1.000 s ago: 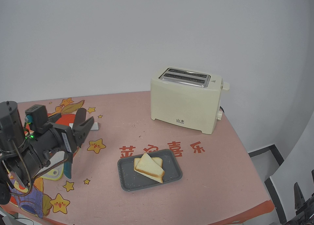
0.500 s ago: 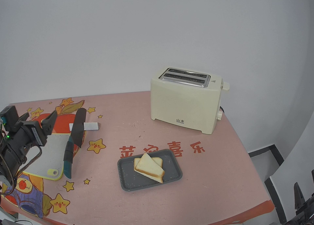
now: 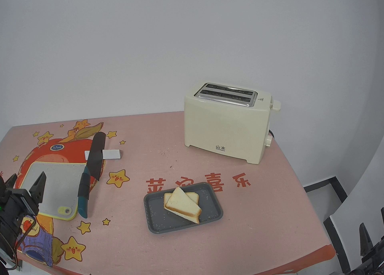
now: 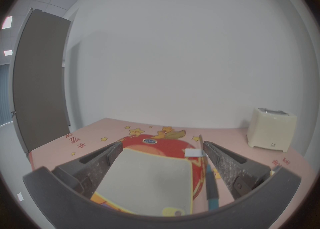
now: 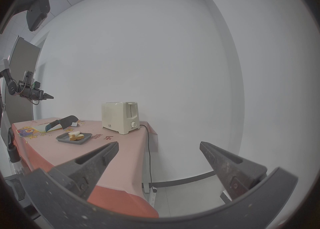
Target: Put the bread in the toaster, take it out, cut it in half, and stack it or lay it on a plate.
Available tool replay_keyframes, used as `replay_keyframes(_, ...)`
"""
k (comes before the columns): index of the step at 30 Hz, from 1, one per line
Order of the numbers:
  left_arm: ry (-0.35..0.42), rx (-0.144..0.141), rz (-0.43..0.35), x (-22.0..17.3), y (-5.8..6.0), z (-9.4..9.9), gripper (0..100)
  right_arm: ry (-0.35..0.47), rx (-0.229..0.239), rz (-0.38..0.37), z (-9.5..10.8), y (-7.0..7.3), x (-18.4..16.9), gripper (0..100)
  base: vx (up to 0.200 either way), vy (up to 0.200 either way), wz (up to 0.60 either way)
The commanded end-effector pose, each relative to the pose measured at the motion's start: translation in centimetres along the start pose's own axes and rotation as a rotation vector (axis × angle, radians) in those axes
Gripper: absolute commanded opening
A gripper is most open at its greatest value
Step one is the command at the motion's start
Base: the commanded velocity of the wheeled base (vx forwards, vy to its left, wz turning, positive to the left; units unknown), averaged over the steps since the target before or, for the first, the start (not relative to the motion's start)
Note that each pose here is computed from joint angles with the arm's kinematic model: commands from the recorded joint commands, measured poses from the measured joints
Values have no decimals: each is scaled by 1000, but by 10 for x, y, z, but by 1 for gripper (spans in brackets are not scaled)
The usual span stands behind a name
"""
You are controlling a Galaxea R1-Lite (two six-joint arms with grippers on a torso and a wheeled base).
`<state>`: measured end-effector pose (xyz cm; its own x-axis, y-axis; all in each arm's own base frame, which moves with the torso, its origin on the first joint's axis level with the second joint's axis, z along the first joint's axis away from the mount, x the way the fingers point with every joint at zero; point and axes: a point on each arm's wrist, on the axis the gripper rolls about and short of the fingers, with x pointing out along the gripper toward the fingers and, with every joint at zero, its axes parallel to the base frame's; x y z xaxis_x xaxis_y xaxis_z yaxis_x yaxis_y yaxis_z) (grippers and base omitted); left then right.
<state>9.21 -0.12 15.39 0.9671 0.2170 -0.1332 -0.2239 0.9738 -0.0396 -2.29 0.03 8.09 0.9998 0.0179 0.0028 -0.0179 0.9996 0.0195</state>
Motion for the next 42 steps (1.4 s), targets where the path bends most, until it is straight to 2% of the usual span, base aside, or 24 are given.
replay_keyframes(1, 18, 1, -62, -12, 4, -17, 100, 1, 0, 1, -5, 0, 0, 100, 0, 0, 0)
replay_keyframes(2, 18, 1, -62, -12, 4, -17, 100, 1, 0, 1, -5, 0, 0, 100, 0, 0, 0)
replay_keyframes(4, 79, 19, -92, -15, 5, -34, 100, 1, 0, 1, -5, 0, 0, 100, 0, 0, 0)
replay_keyframes(7, 135, 31, -130, -16, 5, -39, 100, 1, 0, 1, -5, 0, 0, 100, 0, 0, 0)
replay_keyframes(12, 300, 74, -169, -23, 7, -57, 100, 1, 0, 1, -5, 0, 0, 100, 0, 0, 0)
replay_keyframes(13, 300, 74, -169, -23, 7, -57, 100, 1, 0, 1, -5, 0, 0, 100, 0, 0, 0)
replay_keyframes(15, 355, 82, -205, -33, 10, -65, 100, 1, 0, 1, -5, 0, 0, 100, 0, 0, 0)
replay_keyframes(18, 364, 89, -219, -39, 12, -69, 100, 1, 0, 1, -5, 0, 0, 100, 0, 0, 0)
replay_keyframes(22, 481, 137, -233, -54, 18, -86, 100, 1, 0, 1, -5, 0, 0, 100, 0, 0, 0)
replay_keyframes(28, 473, 148, -295, -58, 18, -86, 100, 1, 0, 1, -5, 0, 0, 100, 0, 0, 0)
replay_keyframes(35, 544, 174, -330, -53, 15, -87, 100, 1, 0, 1, -5, 0, 0, 100, 0, 0, 0)
replay_keyframes(37, 531, 171, -330, -54, 15, -87, 100, 1, 0, 1, -5, 0, 0, 100, 0, 0, 0)
replay_keyframes(42, 411, 135, -302, -62, 19, -86, 100, 1, 0, 1, -5, 0, 0, 100, 0, 0, 0)
